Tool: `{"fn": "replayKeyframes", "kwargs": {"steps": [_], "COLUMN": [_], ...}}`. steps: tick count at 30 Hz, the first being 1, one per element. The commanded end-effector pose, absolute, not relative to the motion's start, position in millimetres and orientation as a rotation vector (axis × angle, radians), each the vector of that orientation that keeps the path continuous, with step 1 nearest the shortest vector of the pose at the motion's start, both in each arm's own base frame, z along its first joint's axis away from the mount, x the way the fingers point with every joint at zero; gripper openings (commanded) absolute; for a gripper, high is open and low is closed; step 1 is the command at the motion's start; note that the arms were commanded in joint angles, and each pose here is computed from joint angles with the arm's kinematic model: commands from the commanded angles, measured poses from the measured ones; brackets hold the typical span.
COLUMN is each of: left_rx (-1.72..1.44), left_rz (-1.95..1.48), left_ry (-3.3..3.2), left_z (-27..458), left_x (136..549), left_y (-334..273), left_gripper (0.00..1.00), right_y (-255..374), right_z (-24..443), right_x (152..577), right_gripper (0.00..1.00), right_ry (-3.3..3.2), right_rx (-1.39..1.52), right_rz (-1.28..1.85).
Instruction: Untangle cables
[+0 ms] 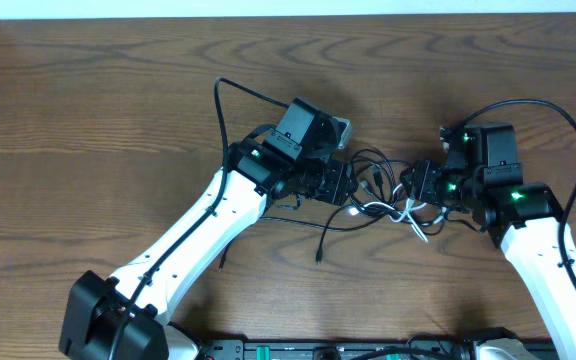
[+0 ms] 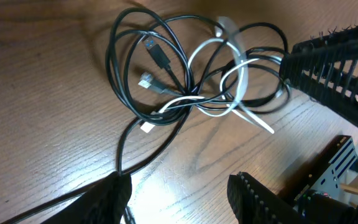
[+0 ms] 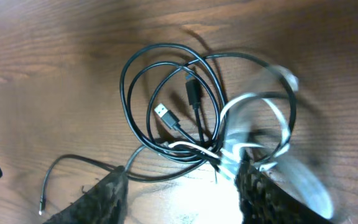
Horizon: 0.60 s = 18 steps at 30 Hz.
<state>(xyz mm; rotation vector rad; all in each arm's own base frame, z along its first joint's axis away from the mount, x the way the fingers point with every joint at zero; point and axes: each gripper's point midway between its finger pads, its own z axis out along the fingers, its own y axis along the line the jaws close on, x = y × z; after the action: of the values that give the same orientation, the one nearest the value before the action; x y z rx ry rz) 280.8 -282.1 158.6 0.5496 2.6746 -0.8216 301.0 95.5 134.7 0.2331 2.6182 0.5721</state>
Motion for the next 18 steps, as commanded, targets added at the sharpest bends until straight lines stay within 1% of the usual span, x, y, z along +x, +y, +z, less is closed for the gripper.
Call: {"fn": "replayKeyframes", "kwargs": {"steps": [1, 3, 5, 7, 8, 10, 14, 17, 18], "left_rx": [0.555, 0.555, 0.556, 0.555, 0.555, 0.555, 0.541, 0.483, 0.463], "left_rz": [-0.837, -0.837, -0.837, -0.836, -0.835, -0.835, -0.787, -0.554, -0.463], "left_ry": [2.673, 2.673, 2.674, 2.677, 2.681, 2.683, 2.705, 2.763, 2.78], "left_z": [160, 160, 160, 160, 160, 159, 154, 135, 130], "left_x": [278, 278, 277, 277, 276, 276, 277, 284, 287], "left_y": [-281, -281, -281, -281, -281, -281, -275, -250, -239], "left_gripper": [0.56, 0.56, 0.56, 0.56, 0.56, 0.56, 0.56, 0.56, 0.56], "right_y": [91, 71, 38, 16, 4, -5, -19, -21, -16], "right_z": [142, 138, 131, 126, 122, 117, 94, 77, 71], "right_x": [308, 311, 310, 303, 297, 289, 268, 265, 267], "right_gripper": [0.56, 0.55, 0.55, 0.59, 0.65, 0.69, 0.7, 0.69, 0.68], "right_ry": [2.581, 2.584, 2.593, 2.609, 2.631, 2.669, 2.778, 2.834, 2.863], "right_rx": [0.116, 0.182, 0.337, 0.427, 0.473, 0.481, 0.562, 0.57, 0.512], "right_rz": [0.53, 0.409, 0.239, 0.142, 0.105, 0.079, 0.037, 0.03, 0.067]}}
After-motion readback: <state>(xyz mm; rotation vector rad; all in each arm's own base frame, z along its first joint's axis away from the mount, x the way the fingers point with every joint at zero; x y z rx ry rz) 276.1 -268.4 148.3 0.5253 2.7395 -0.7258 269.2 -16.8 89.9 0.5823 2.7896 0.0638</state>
